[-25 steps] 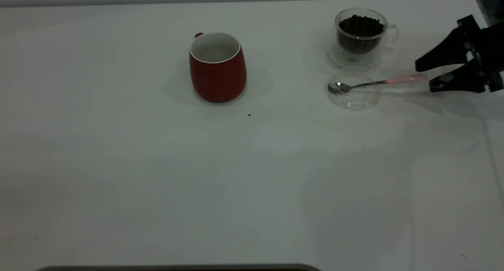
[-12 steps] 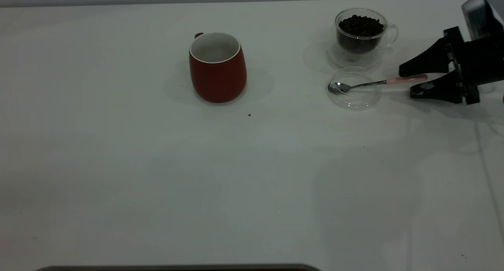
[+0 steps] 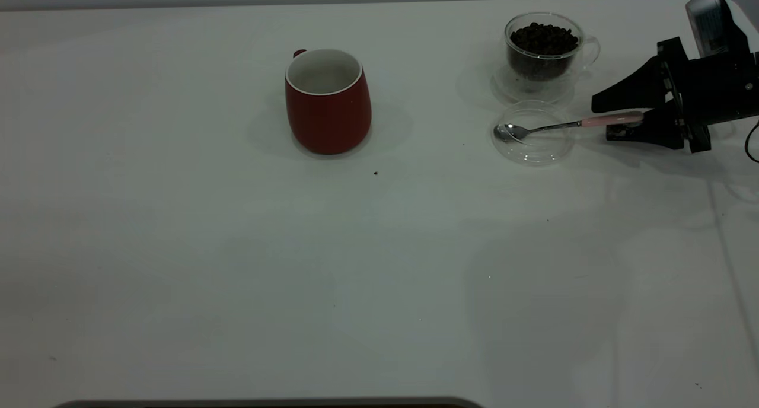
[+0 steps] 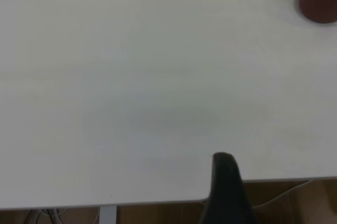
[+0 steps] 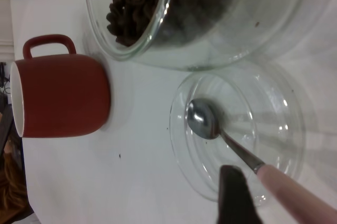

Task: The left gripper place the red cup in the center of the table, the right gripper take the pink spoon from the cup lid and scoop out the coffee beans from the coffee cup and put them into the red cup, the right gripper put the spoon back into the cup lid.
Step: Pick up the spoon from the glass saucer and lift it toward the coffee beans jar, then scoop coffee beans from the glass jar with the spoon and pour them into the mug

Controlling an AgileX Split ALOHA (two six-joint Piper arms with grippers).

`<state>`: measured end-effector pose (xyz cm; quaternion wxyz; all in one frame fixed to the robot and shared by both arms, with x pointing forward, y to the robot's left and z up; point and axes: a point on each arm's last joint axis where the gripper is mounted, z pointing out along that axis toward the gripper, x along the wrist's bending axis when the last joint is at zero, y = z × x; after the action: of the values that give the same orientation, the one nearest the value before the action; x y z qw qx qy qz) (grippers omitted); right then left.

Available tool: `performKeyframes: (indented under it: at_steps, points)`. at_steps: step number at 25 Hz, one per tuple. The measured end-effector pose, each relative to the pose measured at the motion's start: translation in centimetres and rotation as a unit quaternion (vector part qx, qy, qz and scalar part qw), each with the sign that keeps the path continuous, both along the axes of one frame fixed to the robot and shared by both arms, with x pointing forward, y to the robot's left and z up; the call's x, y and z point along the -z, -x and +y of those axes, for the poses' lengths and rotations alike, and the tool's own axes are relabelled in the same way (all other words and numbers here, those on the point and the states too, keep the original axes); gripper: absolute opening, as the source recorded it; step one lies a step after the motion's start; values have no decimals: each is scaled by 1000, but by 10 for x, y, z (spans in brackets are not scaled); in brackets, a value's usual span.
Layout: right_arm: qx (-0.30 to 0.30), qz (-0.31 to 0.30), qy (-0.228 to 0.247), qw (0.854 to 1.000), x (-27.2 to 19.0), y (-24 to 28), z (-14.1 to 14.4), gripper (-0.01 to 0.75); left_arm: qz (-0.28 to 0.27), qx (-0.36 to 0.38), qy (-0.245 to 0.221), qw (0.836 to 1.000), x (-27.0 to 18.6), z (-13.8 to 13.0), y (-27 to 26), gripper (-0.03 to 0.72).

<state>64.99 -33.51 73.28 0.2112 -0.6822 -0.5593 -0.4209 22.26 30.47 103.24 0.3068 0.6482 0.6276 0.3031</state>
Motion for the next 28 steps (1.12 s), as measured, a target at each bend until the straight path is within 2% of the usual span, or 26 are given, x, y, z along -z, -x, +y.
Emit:
performKeyframes:
  at_steps: [3,6,9,14,19,25,28]
  points:
    - [0,0,0,1000,0,0,0,367,0,0,0,1000,0,0,0,587]
    - [-2,0,1,1000,0,0,0,213,0,0,0,1000,0,0,0,587]
    - [-9,-2,-21,1000,-3,1,3,92,0,1,-1,1000,0,0,0,587]
    - [-18,-3,-19,1000,-4,3,-1,99,0,1,-1,1000,0,0,0,587]
    - [-17,-18,-7,1000,-19,2,-19,99,0,1,-1,1000,0,0,0,587]
    - [-64,-61,-19,996,-64,-2,-21,99,0,1,-1,1000,0,0,0,587]
    - [-67,-79,-13,995,-86,-7,-17,99,0,1,-1,1000,0,0,0,587]
